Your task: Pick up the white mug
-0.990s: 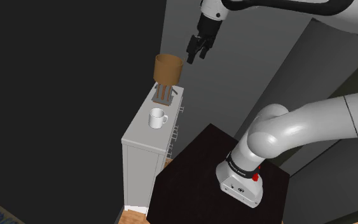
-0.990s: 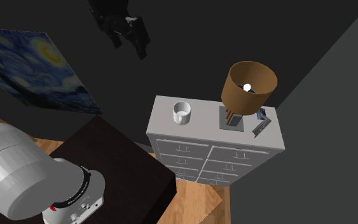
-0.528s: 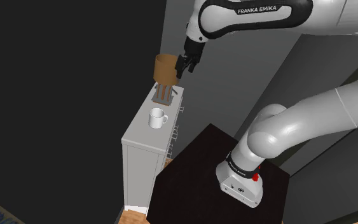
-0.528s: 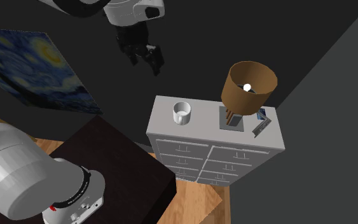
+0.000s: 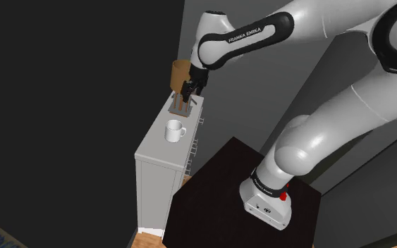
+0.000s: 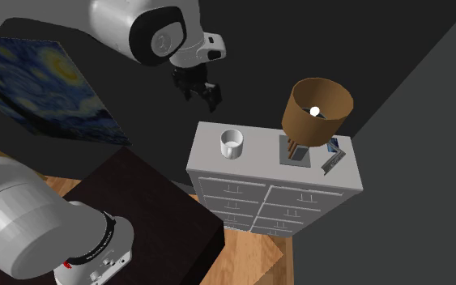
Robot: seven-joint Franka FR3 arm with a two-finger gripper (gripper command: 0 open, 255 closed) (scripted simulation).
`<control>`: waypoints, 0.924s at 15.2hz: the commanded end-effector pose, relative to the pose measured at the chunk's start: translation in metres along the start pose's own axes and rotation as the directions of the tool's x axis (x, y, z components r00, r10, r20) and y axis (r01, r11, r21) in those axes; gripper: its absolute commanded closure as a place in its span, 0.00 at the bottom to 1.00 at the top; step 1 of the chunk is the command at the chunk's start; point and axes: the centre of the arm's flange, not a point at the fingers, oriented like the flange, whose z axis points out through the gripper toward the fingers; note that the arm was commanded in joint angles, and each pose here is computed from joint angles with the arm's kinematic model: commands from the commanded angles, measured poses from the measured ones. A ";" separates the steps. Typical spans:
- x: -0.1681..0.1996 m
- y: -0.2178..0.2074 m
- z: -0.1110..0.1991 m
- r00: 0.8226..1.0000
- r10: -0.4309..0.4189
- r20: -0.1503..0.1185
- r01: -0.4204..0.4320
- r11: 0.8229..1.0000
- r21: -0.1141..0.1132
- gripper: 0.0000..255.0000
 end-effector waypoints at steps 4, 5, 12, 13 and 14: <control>0.022 0.004 0.062 1.000 -0.007 0.010 0.007 1.000 0.005 0.00; 0.027 0.004 0.075 1.000 -0.008 0.012 0.008 1.000 0.006 0.00; 0.058 0.004 0.163 0.999 -0.019 0.029 0.018 1.000 0.014 0.00; 0.062 0.004 0.175 0.999 -0.020 0.031 0.020 1.000 0.015 0.00; 0.066 0.003 0.188 0.999 -0.021 0.034 0.021 1.000 0.016 0.00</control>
